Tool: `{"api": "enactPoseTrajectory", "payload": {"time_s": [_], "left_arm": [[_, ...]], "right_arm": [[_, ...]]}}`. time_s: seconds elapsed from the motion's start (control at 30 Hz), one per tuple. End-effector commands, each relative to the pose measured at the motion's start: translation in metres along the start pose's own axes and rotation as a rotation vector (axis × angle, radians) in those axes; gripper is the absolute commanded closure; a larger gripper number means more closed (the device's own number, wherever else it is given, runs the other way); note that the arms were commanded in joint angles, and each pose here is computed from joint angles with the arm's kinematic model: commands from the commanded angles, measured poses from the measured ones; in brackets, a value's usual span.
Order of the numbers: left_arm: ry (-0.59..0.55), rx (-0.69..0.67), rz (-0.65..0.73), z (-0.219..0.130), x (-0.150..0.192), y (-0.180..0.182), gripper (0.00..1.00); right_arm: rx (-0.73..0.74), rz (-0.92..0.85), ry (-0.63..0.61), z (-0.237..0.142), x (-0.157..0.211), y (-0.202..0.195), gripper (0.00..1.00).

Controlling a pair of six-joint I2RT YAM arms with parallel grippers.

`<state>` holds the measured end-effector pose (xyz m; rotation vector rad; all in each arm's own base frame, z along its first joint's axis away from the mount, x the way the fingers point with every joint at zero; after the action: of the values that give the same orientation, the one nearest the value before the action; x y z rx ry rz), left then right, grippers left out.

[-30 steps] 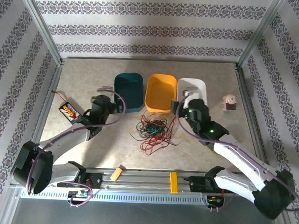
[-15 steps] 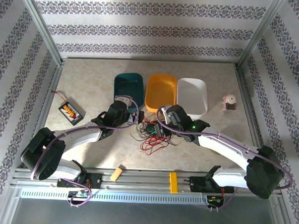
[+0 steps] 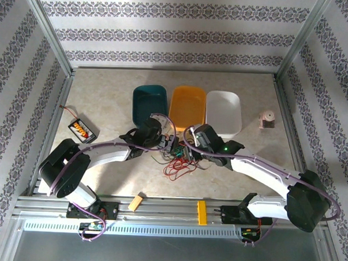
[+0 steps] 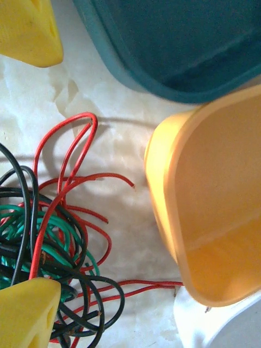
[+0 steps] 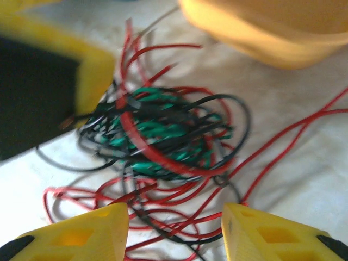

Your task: Untangle the cables

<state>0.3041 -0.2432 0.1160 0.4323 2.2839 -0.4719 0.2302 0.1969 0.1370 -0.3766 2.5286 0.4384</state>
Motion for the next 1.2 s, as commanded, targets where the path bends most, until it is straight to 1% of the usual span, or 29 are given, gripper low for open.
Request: {"api": "enactPoseTrajectory", "payload": {"time_s": [0.0,0.1,0.27,0.43,0.57,0.73,0.93,1.07,1.17], "left_arm": [[0.019,-0.002,0.042,0.001,-0.003,-0.005,0.01],[0.021,-0.004,0.041,0.001,-0.002,-0.005,0.00],[0.022,-0.036,0.029,0.001,-0.002,-0.001,0.00],[0.018,-0.129,-0.003,-0.002,-0.002,0.012,0.01],[-0.003,-0.197,-0.040,-0.009,-0.001,0.022,0.01],[-0.006,-0.174,-0.033,-0.010,0.000,0.019,0.01],[0.025,-0.094,0.009,-0.003,0.000,0.007,0.01],[0.064,-0.080,0.031,0.003,0.003,0.005,0.01],[0.074,-0.072,0.041,0.006,0.004,0.004,0.01]], "right_arm": [[-0.045,0.134,-0.027,-0.001,-0.005,-0.014,0.52],[-0.073,0.208,-0.016,0.001,-0.005,-0.025,0.53],[-0.096,0.198,-0.016,0.002,-0.011,-0.023,0.53],[-0.162,0.147,-0.005,0.004,-0.019,-0.003,0.53],[-0.185,0.097,0.012,0.011,-0.024,0.014,0.53],[-0.174,0.085,0.016,0.018,-0.031,0.019,0.54],[-0.166,0.091,0.013,0.021,-0.035,0.019,0.54],[-0.137,0.116,0.011,0.015,-0.023,0.005,0.52],[-0.122,0.181,0.009,0.008,-0.011,-0.013,0.51]]}}
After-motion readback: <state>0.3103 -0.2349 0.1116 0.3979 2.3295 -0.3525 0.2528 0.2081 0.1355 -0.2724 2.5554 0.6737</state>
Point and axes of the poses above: each hand's point on the last joint's axis, 136 mm out from that joint toward the fingers, its own z axis out along the fingers, its own y axis along the line the jaws close on, x = y × z, the point moved 4 cm from there along -z, back along the fingers, and after that the axes turned 4 degrees about z, right-handed, at the moved point
